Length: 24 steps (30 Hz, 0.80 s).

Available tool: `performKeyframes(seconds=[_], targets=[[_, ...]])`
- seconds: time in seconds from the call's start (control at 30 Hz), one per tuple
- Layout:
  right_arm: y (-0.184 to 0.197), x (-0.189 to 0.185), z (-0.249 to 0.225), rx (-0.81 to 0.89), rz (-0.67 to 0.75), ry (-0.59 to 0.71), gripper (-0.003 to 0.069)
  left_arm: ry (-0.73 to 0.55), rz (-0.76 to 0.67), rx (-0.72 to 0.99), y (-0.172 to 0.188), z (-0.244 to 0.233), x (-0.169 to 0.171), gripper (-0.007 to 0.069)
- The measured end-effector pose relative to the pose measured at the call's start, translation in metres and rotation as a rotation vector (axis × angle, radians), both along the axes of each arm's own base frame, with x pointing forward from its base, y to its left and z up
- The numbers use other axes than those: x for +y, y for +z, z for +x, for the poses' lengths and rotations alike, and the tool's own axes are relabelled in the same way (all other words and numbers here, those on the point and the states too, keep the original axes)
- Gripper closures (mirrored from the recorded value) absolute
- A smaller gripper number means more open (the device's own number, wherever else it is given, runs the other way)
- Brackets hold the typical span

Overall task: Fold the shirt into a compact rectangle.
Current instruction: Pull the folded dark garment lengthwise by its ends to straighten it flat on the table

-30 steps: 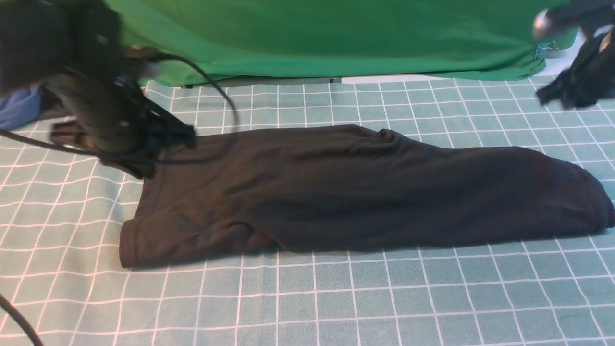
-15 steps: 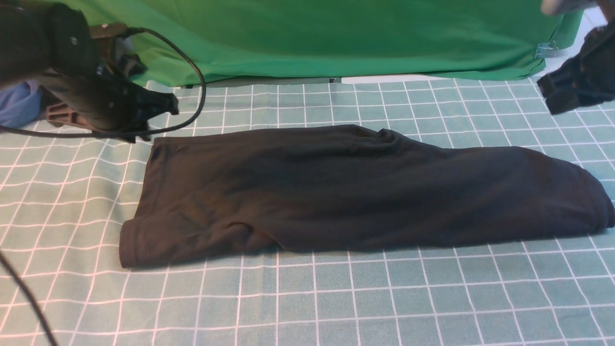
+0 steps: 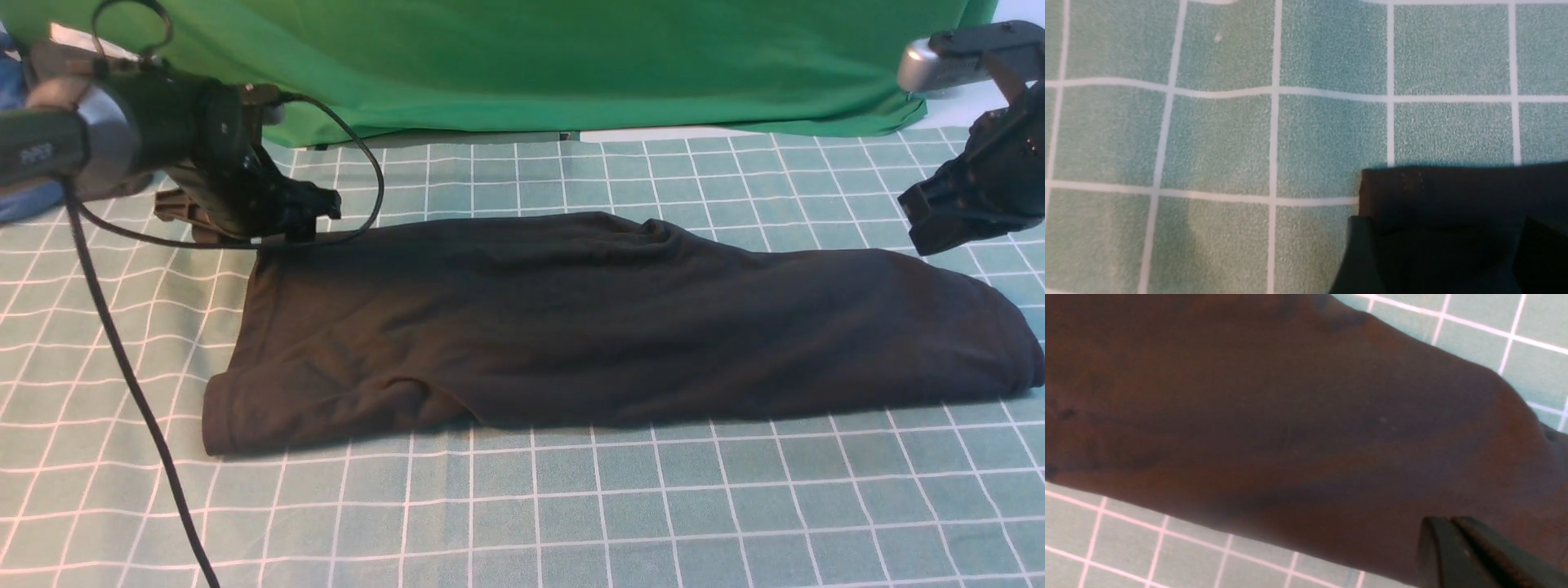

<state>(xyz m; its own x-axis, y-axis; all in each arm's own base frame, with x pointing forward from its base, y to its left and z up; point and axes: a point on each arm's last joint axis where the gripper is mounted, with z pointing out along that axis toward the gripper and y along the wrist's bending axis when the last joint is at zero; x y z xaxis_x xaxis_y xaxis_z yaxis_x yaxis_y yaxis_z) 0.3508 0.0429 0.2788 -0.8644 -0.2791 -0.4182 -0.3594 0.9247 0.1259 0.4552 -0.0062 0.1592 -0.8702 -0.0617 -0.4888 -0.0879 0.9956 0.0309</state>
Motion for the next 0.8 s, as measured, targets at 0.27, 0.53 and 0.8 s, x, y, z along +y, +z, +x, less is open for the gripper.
performKeyframes(seconds=[0.27, 0.53, 0.8], targets=[[0.001, 0.002, 0.001, -0.018, 0.015, 0.009, 0.0640, 0.000, 0.000, 0.015, -0.008, 0.001, 0.000, 0.0414], [0.001, 0.002, 0.001, -0.021, 0.015, 0.010, 0.0640, -0.047, 0.036, 0.041, -0.011, 0.001, 0.001, 0.0606], [0.001, 0.001, 0.002, -0.025, 0.014, 0.010, 0.0640, -0.042, 0.082, -0.029, 0.020, -0.002, 0.005, 0.0610]])
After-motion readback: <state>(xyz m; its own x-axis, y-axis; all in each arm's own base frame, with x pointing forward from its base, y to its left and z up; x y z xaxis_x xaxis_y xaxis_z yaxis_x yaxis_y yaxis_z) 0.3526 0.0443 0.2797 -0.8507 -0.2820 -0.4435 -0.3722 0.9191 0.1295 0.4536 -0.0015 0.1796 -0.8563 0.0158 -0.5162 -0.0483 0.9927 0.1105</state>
